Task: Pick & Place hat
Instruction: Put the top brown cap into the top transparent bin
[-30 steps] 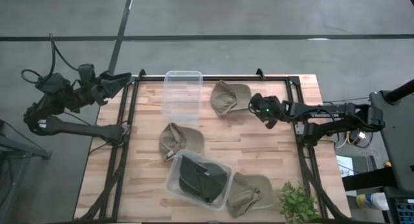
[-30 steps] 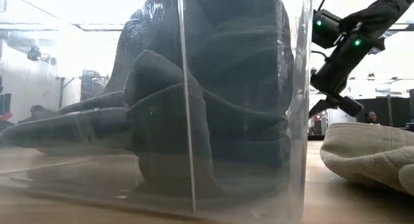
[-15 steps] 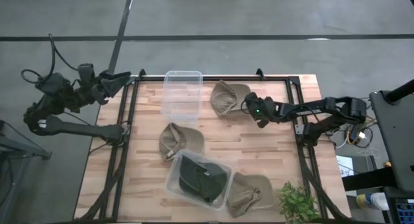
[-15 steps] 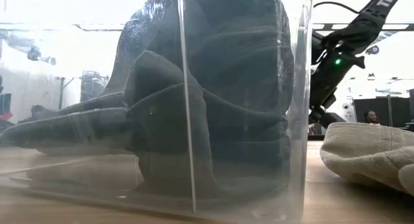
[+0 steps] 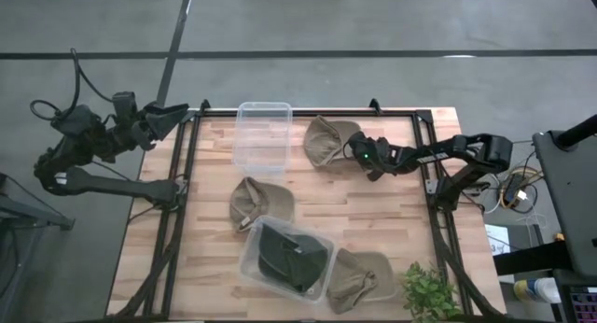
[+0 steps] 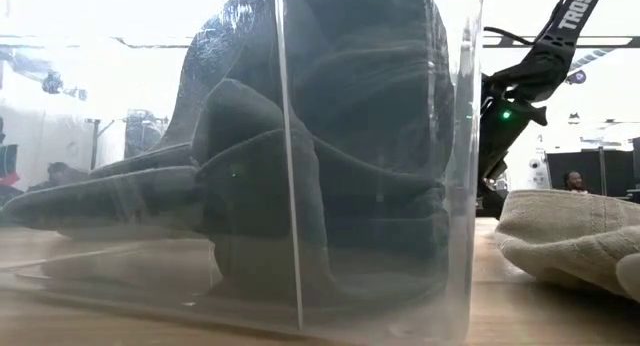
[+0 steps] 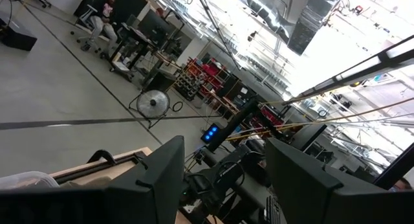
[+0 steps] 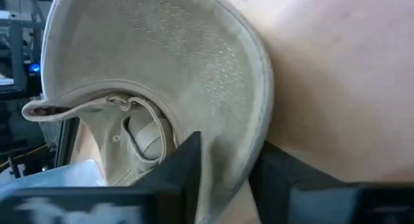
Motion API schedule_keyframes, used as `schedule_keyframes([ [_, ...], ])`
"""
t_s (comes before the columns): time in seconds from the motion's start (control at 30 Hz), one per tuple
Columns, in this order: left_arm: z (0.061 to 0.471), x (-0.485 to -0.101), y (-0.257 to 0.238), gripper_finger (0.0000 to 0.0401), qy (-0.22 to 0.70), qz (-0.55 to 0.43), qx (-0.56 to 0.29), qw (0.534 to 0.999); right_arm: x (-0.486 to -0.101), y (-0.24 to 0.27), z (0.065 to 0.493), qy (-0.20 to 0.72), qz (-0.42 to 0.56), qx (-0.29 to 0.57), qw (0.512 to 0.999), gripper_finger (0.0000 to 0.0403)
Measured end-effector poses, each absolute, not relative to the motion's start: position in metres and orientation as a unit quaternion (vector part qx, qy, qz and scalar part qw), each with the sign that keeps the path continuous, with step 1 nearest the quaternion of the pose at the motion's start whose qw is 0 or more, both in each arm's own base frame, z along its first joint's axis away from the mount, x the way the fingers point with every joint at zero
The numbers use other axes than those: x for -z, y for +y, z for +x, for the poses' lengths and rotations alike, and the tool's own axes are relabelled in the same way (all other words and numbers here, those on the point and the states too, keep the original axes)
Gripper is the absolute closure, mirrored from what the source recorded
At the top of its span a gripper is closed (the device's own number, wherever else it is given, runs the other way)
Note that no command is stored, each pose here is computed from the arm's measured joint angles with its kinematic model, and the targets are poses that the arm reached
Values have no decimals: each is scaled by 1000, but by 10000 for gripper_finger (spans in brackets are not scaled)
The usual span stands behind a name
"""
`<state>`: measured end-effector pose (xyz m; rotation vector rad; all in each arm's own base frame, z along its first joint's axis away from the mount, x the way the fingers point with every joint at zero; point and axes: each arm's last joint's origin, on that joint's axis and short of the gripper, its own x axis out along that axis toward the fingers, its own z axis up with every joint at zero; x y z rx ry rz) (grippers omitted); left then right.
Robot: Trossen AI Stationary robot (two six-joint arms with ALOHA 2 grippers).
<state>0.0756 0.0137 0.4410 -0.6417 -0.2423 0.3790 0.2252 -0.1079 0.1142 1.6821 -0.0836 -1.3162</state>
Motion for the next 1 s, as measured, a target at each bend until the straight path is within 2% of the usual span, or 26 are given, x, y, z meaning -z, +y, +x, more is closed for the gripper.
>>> schedule_keyframes([
  [0.1, 76, -441, 14, 193, -118, -313, -185, 924, -115, -109, 225, -32, 682, 540, 491, 373],
  [0.17, 76, -441, 14, 193, -118, -313, -185, 924, -119, -109, 225, -34, 680, 536, 499, 385],
  [0.43, 76, -441, 14, 193, -118, -311, -185, 925, -145, -108, 222, -34, 659, 505, 557, 389],
  [0.67, 76, -441, 14, 193, -118, -310, -188, 924, -196, -107, 221, -52, 626, 463, 625, 390],
  [1.0, 76, -440, 14, 193, -113, -309, -191, 925, -274, -103, 204, 62, 540, 468, 696, 391],
])
